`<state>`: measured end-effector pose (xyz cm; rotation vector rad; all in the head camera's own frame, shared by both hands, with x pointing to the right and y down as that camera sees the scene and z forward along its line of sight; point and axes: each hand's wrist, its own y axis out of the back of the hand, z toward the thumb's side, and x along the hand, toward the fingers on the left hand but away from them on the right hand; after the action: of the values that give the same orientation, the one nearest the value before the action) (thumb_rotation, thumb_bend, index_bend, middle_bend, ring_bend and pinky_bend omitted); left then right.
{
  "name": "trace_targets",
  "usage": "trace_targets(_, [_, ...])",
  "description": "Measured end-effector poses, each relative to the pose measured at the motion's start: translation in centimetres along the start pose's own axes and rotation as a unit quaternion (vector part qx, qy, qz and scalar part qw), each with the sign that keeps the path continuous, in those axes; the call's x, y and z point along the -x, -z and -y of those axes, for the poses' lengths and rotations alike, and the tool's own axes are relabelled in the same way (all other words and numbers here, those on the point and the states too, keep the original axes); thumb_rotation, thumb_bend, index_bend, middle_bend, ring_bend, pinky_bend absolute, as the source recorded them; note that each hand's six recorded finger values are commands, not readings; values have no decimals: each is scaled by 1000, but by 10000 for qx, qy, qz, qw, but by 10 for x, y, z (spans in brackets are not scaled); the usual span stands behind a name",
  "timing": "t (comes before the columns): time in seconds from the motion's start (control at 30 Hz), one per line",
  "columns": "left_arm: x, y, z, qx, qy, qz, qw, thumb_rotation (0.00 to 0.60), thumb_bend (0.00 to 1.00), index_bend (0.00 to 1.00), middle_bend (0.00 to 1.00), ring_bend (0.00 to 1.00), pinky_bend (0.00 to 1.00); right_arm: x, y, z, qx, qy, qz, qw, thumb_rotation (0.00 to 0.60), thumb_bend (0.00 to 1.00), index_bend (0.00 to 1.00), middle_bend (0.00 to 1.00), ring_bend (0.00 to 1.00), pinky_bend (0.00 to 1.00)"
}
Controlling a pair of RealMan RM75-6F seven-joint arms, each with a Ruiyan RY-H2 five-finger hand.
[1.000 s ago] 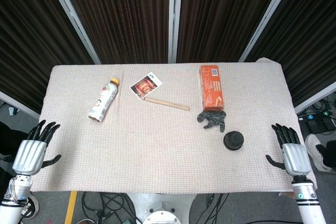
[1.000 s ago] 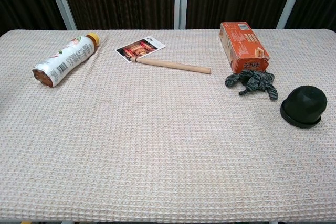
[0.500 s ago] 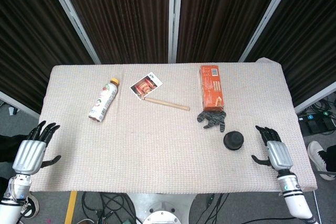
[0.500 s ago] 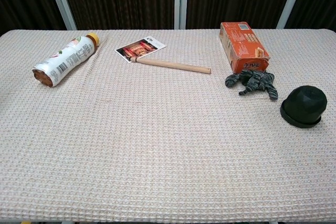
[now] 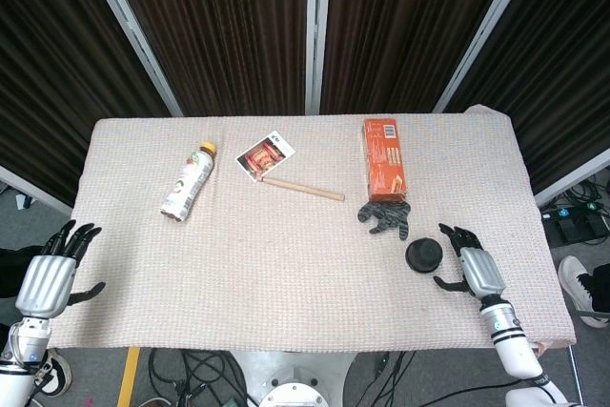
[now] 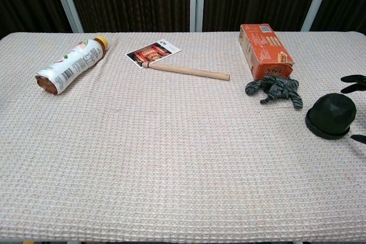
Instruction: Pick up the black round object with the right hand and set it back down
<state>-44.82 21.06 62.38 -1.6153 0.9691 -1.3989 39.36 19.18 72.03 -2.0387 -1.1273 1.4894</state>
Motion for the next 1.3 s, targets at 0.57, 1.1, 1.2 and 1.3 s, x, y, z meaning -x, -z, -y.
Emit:
trace_targets(0.57, [0,5,1,40,-15,-38,10000,600,123,143,119,0,179,20,-15,9,161,-335,19,9993,600,101,0,159,0,0])
trace_targets(1.1, [0,9,3,89,-3,-83,9999,600,123,144,119,0,179,22,-17,13,2,-412,31,9991,600,94,0,146,0,0])
trace_targets(1.2, [0,9,3,99,-19,-79,9999,600,123,144,119,0,179,23,-16,14,-12,-421,59,9991,600,98,0,150,0,0])
trace_targets(1.3, [-1,9,3,128,-19,-88,9999,600,123,144,119,0,179,24,-16,16,-16,-448,76,9990,600,101,0,163,0,0])
